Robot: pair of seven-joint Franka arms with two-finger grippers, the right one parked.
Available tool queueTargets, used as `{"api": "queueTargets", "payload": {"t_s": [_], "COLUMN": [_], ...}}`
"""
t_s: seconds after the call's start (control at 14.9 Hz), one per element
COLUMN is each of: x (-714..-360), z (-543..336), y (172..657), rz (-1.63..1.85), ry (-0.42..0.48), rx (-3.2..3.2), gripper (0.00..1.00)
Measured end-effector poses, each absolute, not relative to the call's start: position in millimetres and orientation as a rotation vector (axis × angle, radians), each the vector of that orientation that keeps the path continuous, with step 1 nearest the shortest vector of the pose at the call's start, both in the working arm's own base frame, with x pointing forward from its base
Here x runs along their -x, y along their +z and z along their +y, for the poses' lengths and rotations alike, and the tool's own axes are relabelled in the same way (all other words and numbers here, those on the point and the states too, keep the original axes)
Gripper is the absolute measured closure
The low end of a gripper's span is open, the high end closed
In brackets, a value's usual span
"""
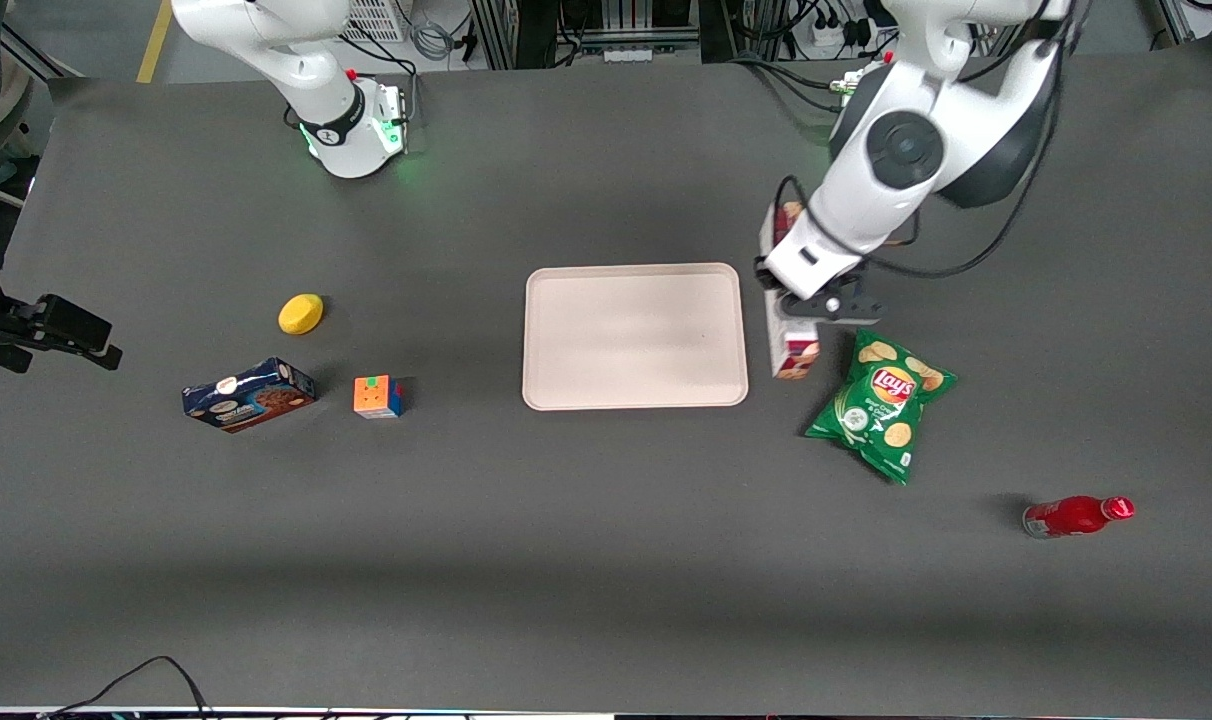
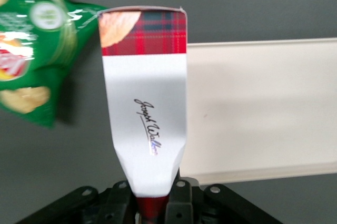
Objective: Place red cookie box on tray
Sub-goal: 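Carry the held cookie box over to the white tray's edge, then lower the cookie box onto the tray and open the left gripper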
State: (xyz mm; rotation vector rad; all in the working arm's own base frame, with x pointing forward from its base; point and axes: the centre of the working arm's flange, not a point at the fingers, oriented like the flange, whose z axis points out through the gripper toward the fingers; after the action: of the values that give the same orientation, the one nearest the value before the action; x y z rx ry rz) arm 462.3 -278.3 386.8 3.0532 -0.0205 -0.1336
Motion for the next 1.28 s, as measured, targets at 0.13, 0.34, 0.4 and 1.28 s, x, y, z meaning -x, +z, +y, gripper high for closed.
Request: {"api": "queueTargets", "payload": {"t_s": [0.13, 0.34, 0.4, 1.28], "x": [-470, -468, -464, -440], "z": [-294, -319, -328, -357], "y": [352, 301, 288, 241], "rz": [0.004, 0.051, 0.056, 0.000], "ry": [-0.137, -0.169, -0.184, -0.168], "rx": [-3.025, -2.998, -2.994, -3.030], "gripper": [0.78, 0.78, 0.78, 0.78]}}
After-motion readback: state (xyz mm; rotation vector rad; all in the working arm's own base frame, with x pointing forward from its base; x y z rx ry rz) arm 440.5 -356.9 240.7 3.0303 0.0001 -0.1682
